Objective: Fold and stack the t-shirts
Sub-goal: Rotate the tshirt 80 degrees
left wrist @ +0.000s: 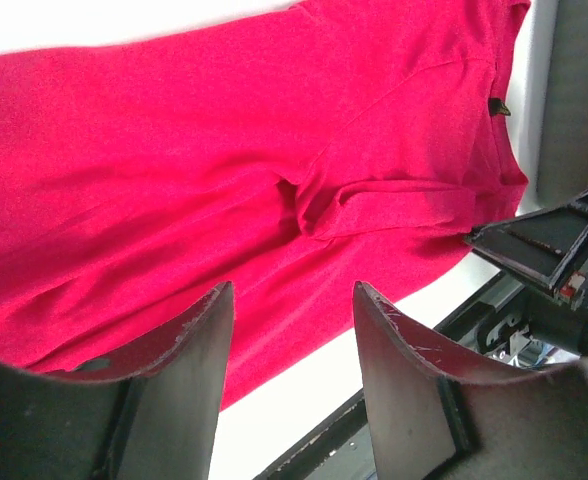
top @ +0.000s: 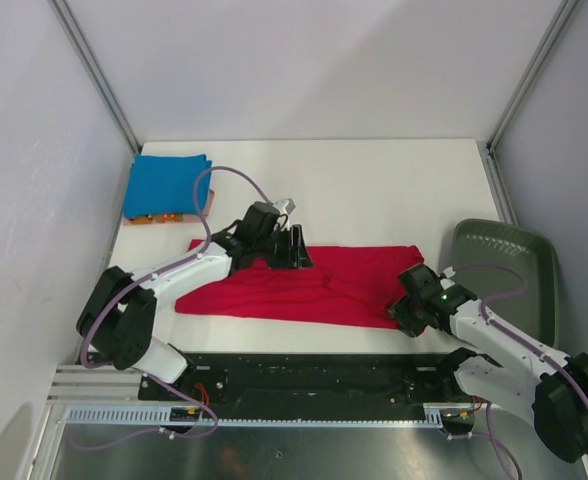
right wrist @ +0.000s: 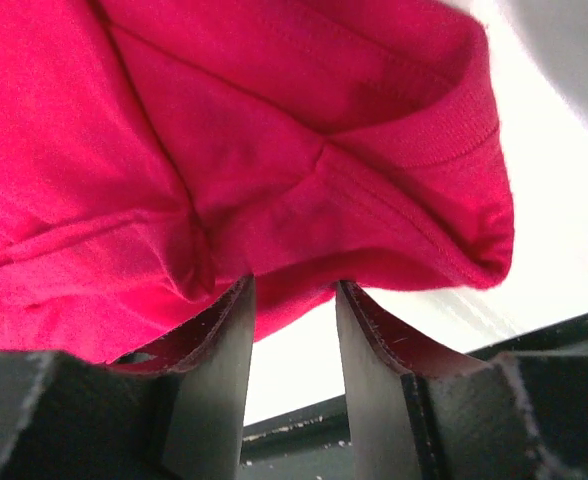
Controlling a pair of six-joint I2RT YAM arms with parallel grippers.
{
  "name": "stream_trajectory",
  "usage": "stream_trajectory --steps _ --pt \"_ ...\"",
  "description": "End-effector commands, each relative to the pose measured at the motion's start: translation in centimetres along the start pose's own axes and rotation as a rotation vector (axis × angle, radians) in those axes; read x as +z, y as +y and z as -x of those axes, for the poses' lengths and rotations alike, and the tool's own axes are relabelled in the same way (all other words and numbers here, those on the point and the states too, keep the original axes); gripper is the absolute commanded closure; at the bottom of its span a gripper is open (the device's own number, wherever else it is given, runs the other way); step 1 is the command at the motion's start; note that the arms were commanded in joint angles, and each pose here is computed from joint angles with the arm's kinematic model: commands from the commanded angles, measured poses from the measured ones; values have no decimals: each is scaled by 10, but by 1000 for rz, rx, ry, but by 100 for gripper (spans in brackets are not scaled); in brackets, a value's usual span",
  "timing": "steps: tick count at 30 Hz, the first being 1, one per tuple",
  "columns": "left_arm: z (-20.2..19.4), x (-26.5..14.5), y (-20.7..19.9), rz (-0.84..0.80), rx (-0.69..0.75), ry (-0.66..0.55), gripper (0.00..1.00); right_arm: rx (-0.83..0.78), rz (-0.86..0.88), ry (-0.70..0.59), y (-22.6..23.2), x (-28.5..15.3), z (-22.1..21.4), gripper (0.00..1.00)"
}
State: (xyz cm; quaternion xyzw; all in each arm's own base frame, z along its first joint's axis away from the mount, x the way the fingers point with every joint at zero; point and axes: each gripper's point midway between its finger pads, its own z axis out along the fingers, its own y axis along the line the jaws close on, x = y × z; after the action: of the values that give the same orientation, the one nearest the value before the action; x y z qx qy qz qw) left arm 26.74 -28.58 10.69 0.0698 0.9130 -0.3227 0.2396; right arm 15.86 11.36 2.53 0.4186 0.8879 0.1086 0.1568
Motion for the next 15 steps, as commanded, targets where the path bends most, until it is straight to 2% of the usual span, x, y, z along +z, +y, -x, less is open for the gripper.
stream_trajectory --steps 1,9,15 --pt "6 -14 -3 -33 31 -33 44 50 2 -109 9 10 24 58" --pt "13 -26 4 -33 27 -50 44 102 27 -146 24 26 55 61" --pt "15 -28 7 -31 34 -42 44 93 64 -213 76 43 120 61"
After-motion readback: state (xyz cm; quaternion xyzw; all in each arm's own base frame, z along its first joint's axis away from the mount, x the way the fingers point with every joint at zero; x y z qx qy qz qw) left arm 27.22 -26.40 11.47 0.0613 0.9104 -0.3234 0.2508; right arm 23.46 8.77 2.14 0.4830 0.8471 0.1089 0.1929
